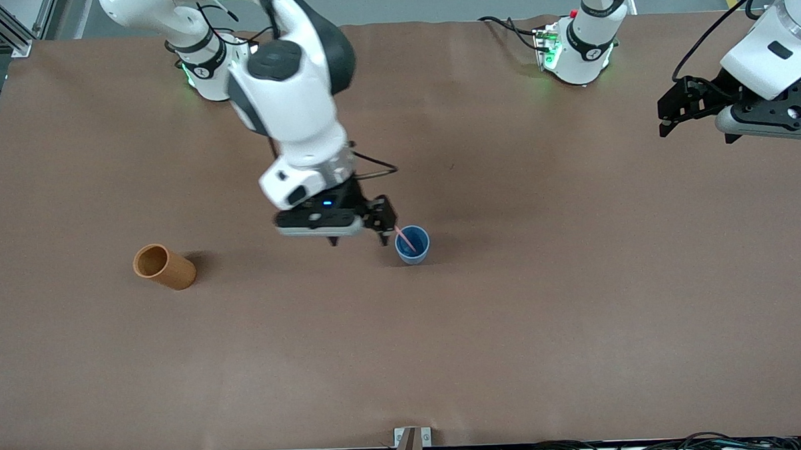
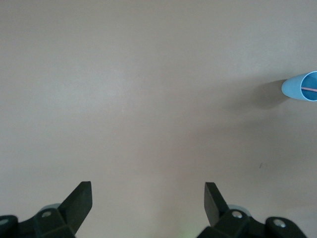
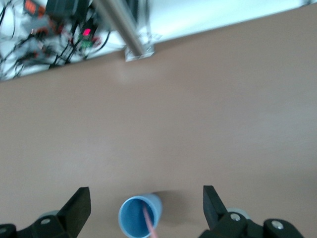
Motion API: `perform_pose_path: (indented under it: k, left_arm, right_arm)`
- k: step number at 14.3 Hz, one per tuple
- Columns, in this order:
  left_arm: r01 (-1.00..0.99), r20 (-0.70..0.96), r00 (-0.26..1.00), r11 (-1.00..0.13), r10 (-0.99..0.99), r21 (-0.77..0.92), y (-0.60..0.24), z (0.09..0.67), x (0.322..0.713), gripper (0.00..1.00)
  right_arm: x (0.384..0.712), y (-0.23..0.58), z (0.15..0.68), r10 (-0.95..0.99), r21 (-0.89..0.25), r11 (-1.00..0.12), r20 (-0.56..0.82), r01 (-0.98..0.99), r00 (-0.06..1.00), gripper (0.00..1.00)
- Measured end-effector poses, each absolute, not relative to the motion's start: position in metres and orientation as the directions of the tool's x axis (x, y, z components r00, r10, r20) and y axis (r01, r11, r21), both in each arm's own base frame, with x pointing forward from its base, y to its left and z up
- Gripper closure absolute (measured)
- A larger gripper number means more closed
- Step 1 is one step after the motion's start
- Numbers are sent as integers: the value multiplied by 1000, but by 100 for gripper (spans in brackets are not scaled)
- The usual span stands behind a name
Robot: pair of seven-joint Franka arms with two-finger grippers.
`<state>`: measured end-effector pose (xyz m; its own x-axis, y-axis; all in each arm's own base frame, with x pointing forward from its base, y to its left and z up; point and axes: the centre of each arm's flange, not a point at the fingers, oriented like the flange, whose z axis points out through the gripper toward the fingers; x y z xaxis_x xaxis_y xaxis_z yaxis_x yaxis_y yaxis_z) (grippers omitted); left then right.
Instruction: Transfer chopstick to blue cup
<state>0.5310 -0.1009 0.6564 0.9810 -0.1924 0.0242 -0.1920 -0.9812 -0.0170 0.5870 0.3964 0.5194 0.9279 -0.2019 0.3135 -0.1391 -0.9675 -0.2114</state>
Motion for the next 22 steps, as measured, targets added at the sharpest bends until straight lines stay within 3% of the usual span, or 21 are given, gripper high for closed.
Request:
perform_pose_path:
  k: [6,10,13,18,22]
  left_arm:
    - [-192,24,981,-981,-192,-16,-101,656,531,0]
    - [-192,24,981,-981,-193,-16,-101,656,531,0]
    - [-193,24,981,-981,-193,-16,-101,656,531,0]
    - [-193,24,981,-981,-193,-16,-102,656,531,0]
    - [-193,24,981,-981,-193,-16,-102,656,531,0]
  right_arm:
    - [604,225,611,-200,-96,-979,267,-180,943,0]
    - [603,97,630,-163,-25,-986,233,-162,959,0]
    - [583,16,630,-143,11,-989,189,-148,972,0]
    - [552,-48,653,-96,37,-994,135,-102,986,0]
    - [529,-50,699,-89,7,-996,87,-90,992,0]
